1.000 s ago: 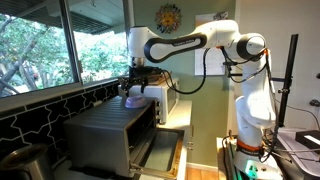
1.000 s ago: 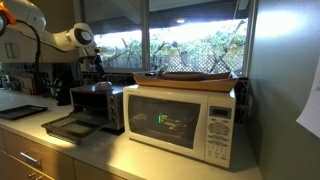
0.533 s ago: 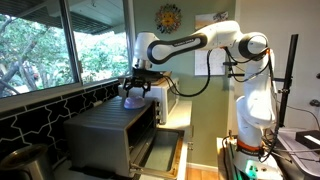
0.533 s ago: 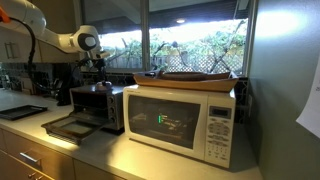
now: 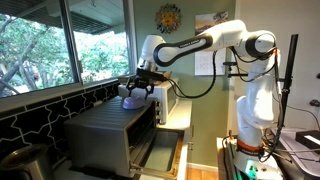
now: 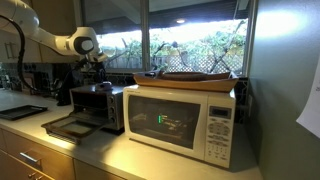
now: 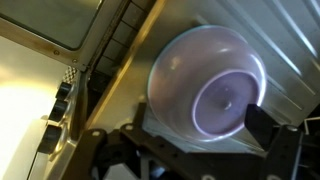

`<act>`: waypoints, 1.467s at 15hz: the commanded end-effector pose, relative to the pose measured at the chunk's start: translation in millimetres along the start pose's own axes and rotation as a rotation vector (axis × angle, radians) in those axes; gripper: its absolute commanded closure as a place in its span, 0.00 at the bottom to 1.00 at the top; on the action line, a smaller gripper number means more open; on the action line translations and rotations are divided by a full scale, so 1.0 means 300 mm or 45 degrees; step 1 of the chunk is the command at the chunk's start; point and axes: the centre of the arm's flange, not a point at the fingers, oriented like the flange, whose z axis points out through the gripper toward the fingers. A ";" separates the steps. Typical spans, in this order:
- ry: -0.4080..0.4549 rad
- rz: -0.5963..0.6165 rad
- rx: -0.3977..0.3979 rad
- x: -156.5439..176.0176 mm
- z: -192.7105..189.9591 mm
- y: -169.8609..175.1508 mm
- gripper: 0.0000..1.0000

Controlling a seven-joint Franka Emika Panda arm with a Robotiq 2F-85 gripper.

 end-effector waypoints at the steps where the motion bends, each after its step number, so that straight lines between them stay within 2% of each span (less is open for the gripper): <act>1: -0.028 -0.023 -0.063 -0.031 0.004 0.092 0.00; 4: -0.041 -0.047 -0.074 -0.039 -0.014 0.110 0.00; 11: -0.076 -0.091 -0.175 -0.059 -0.055 0.176 0.00; 17: -0.021 -0.077 -0.035 -0.042 -0.093 0.172 0.00; 22: -0.053 -0.042 0.157 -0.032 -0.119 0.283 0.00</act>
